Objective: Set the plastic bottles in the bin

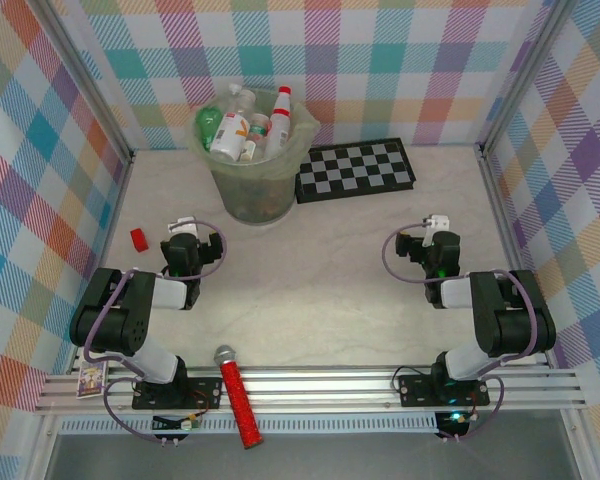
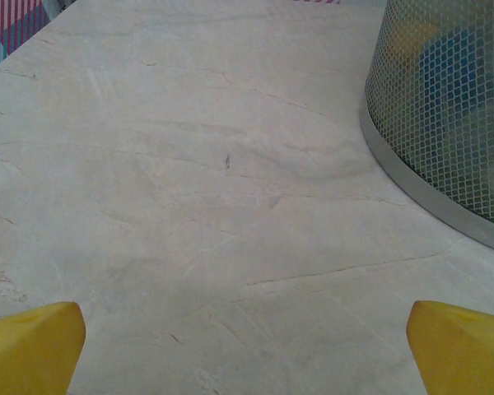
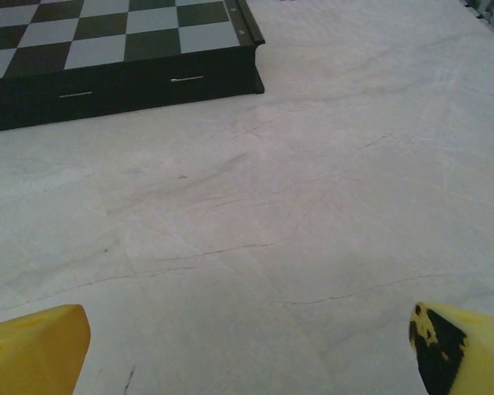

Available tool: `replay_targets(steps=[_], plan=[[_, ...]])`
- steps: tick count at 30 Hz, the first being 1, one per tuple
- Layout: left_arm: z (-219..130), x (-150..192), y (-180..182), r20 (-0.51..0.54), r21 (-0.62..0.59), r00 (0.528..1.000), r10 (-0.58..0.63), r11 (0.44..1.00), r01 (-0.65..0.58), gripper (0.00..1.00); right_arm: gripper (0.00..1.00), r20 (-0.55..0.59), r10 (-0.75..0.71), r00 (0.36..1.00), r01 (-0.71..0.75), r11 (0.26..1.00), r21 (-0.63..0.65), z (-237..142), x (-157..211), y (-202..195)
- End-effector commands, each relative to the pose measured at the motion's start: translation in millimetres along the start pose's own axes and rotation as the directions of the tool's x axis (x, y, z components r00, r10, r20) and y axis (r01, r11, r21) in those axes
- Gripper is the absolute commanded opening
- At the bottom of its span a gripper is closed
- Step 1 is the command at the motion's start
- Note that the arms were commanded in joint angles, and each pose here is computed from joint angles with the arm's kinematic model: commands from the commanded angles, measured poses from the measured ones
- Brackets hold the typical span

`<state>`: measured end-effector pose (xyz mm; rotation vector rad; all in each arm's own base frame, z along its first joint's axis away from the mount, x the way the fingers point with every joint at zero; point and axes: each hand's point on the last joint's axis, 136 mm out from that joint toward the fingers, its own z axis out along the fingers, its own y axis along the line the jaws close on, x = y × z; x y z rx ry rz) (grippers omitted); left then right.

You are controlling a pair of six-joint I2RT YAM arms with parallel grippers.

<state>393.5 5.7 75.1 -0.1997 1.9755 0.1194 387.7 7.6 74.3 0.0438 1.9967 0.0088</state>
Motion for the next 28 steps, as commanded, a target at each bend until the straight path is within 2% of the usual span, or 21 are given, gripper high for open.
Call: replay_targets(steps=[1, 28], plan=[[-1.4, -9.9, -1.7, 0.049, 0.015, 0.999, -0.002, 1.000, 0.001, 1.00, 0.99, 0.054, 0.020, 0.998, -0.019, 1.000, -0.020, 1.3, -18.8, 2.4], [-1.6, -10.2, -1.6, 0.050, 0.015, 0.999, -0.001, 1.000, 0.001, 1.00, 0.99, 0.053, 0.022, 0.998, -0.021, 1.000, -0.019, 1.7, -19.3, 1.3]])
